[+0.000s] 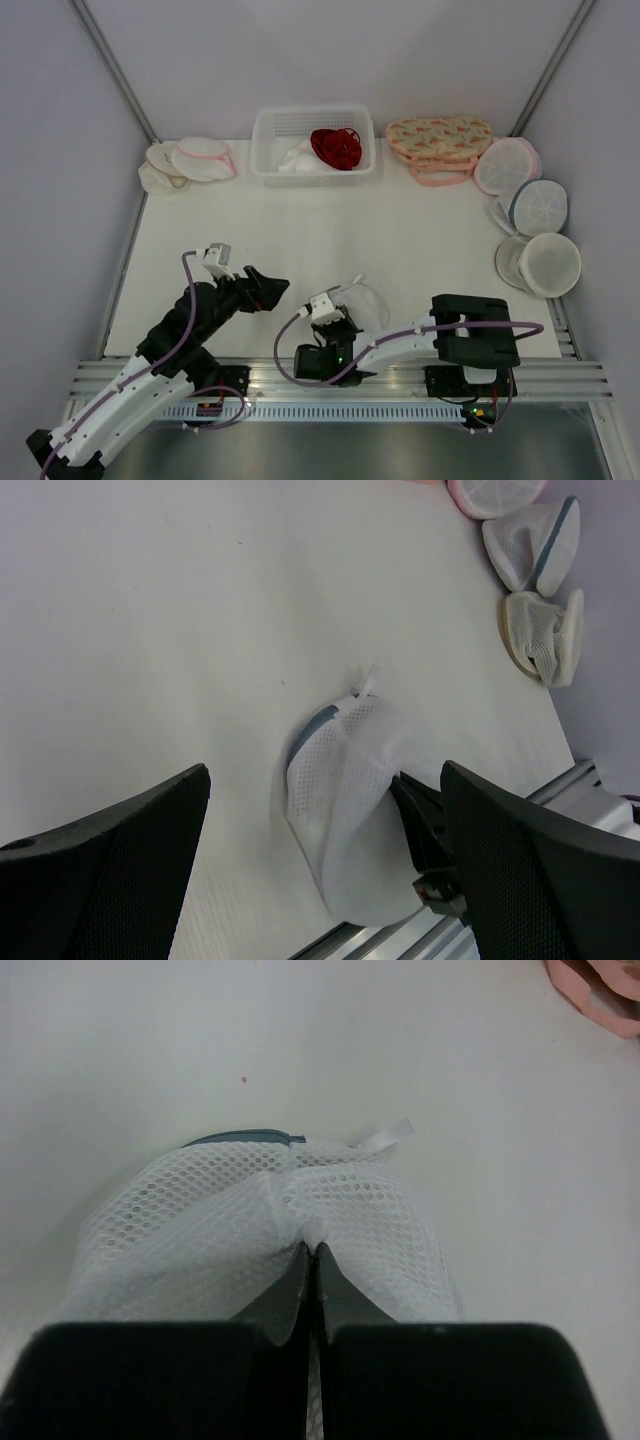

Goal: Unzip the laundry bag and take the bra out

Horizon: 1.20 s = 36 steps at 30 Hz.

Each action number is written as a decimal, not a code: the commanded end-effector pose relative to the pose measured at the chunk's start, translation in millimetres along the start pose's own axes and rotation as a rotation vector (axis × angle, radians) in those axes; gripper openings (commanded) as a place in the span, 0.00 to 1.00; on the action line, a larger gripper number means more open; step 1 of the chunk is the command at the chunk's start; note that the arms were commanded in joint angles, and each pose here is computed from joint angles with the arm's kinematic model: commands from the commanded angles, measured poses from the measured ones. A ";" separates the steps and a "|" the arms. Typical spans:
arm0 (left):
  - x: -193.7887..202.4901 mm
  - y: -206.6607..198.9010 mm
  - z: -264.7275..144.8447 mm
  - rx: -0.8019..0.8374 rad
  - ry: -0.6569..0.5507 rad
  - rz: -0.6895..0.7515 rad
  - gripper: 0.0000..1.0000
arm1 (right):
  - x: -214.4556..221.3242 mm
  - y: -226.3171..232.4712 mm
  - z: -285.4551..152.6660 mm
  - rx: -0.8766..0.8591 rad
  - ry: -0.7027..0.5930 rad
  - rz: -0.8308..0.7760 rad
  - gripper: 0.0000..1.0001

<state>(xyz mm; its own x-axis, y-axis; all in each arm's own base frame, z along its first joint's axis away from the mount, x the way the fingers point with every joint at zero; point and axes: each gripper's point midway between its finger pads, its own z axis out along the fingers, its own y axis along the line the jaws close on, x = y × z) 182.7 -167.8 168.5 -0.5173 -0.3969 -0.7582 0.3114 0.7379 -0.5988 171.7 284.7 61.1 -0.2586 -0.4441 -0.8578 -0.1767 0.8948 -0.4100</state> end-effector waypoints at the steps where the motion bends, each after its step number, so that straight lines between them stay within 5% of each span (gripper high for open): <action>1: -1.9 9.4 -0.2 -0.059 -0.011 -0.038 1.00 | 12.4 15.8 -26.2 -0.031 0.011 0.078 0.00; 13: 1.0 -7.3 9.5 -0.009 0.051 -0.029 1.00 | -46.7 28.3 -106.1 -0.478 0.024 0.240 0.00; 19: 0.7 -8.6 10.4 0.002 0.042 -0.036 1.00 | -121.5 -26.4 -124.9 -0.636 -0.116 0.458 0.00; 23: 5.2 -14.2 14.0 0.035 0.063 -0.037 1.00 | -128.0 -52.0 -109.2 -0.620 -0.177 0.461 0.00; 27: 26.7 -38.9 21.8 0.184 0.172 -0.039 1.00 | -137.6 -63.3 -99.4 -0.698 -0.200 0.494 0.00; 31: 38.3 -91.9 4.8 0.553 0.219 -0.010 1.00 | -145.1 -84.8 -96.1 -0.719 -0.227 0.525 0.00; 36: 41.2 -104.2 3.7 0.665 0.212 0.006 1.00 | -151.3 -84.4 -119.0 -0.861 -0.240 0.519 0.00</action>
<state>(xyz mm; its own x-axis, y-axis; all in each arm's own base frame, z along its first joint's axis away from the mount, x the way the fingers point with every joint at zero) 147.1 -247.5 157.2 -0.6893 -0.2185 -0.6907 0.5727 0.4195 -0.7043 131.4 261.3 241.3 -0.3163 0.0820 -0.9451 -0.6482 0.7087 0.2784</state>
